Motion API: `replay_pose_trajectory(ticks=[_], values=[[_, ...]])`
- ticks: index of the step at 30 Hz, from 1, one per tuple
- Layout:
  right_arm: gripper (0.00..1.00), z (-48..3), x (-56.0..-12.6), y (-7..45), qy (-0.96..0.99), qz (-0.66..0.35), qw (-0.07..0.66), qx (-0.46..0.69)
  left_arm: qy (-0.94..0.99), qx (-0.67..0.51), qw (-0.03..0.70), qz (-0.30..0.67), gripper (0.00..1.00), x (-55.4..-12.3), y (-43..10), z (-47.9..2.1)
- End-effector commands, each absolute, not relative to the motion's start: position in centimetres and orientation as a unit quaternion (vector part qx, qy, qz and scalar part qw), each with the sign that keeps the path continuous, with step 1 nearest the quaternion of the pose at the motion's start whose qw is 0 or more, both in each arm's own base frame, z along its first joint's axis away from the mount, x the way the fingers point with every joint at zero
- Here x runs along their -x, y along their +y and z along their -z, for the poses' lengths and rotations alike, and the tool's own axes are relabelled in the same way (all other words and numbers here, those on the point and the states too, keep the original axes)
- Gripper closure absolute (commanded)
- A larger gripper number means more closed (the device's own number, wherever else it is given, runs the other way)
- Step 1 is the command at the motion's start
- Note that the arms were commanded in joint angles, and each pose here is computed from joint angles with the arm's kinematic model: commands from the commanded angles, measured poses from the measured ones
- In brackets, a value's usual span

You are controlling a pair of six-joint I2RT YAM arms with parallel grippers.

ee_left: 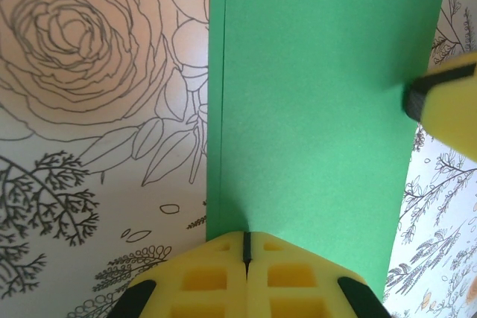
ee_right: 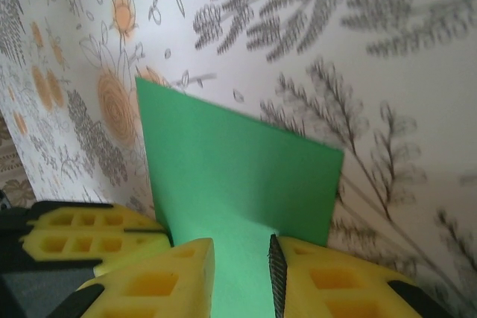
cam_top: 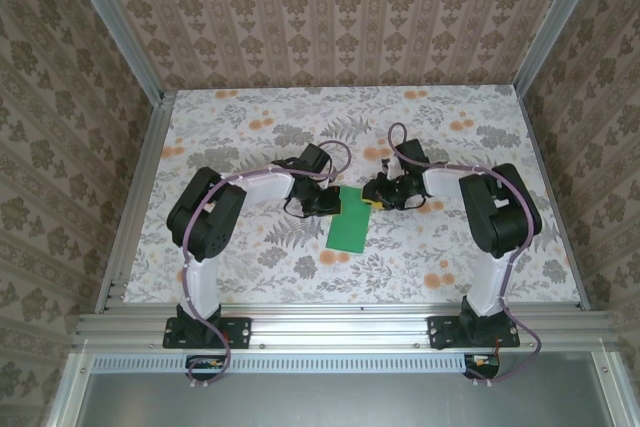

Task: Fold a paper plane with a square sheet of paper (pick it up from the middle)
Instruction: Fold the square sheet of paper in half at the center of the table.

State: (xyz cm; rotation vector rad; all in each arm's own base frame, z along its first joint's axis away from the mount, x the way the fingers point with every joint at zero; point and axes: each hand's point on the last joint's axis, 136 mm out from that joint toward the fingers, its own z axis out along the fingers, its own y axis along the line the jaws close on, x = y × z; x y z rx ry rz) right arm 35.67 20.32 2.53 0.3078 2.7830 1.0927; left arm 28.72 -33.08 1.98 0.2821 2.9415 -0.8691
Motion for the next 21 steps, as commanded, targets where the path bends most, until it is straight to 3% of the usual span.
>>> replay_pose_trajectory(ticks=[1, 12, 21], values=[[0.71, -3.8, -34.3, 20.4, 0.927, -0.358, 0.066, -0.089, 0.969, -0.092, -0.012, 0.23, 0.95, -26.7, -31.2, 1.0], [0.71, 0.6, -32.4, 20.0, 0.944, -0.311, 0.03, -0.106, 0.968, -0.093, -0.015, 0.232, 0.95, -26.7, -31.3, 1.1], [0.71, -3.5, -32.4, 21.3, 0.926, -0.363, 0.06, -0.087, 0.968, -0.093, -0.013, 0.233, 0.95, -26.8, -31.4, 1.1]])
